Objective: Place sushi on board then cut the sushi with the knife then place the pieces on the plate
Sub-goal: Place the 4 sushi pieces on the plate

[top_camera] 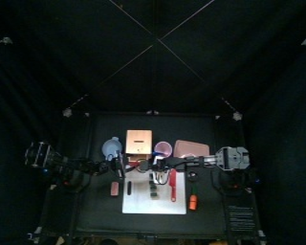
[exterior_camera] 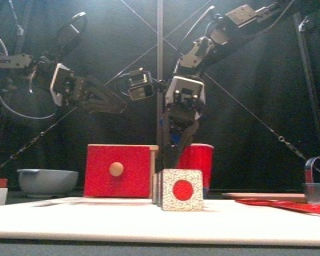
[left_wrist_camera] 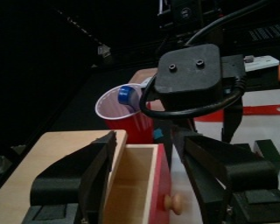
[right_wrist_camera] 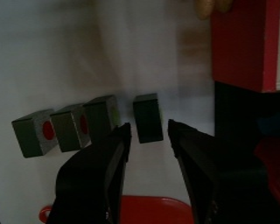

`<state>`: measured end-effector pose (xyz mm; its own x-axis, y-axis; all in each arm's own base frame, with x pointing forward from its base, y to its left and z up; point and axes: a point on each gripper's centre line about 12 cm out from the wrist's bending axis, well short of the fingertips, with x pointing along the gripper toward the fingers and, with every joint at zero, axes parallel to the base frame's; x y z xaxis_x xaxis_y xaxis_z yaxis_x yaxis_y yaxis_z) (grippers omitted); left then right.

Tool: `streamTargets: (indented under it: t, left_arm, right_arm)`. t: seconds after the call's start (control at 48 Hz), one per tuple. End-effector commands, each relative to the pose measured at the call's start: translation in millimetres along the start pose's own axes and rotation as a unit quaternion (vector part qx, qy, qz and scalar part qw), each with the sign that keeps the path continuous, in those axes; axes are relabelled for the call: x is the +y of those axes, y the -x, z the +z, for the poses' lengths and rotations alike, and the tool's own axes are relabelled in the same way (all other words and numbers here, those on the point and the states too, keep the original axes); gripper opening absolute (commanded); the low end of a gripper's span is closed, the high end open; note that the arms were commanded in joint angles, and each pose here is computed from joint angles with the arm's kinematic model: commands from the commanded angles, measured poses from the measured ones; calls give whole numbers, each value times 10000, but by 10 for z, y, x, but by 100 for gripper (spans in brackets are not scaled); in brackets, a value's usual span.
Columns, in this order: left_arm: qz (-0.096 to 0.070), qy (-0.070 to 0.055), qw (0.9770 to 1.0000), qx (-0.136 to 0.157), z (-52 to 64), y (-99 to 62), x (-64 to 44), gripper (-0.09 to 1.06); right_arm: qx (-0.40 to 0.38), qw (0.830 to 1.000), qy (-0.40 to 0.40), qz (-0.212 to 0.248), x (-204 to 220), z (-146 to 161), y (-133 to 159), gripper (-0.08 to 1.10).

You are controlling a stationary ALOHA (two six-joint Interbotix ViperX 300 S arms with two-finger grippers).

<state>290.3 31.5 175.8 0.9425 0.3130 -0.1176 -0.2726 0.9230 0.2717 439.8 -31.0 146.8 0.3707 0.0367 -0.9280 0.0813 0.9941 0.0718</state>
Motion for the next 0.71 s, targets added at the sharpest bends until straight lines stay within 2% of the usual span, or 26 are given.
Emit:
streamTargets:
  t: [0.021, 0.25, 0.396, 0.708]
  left_arm:
    - [91, 65, 9999, -77, 37, 4, 34, 88]
    - [270, 177, 9992, 243, -135, 97, 97, 88]
    - [312, 219, 9989, 260, -140, 112, 111, 88]
    - [319, 219, 9989, 256, -138, 118, 115, 88]
  right_arm:
    - [-192, 9998, 8, 12, 11, 103, 94, 77]
    - [-129, 9999, -29, -5, 5, 83, -11, 76]
    - [-131, 9999, -76, -17, -19, 85, -45, 76]
    - [-118, 9998, -183, 6, -19, 60, -27, 68]
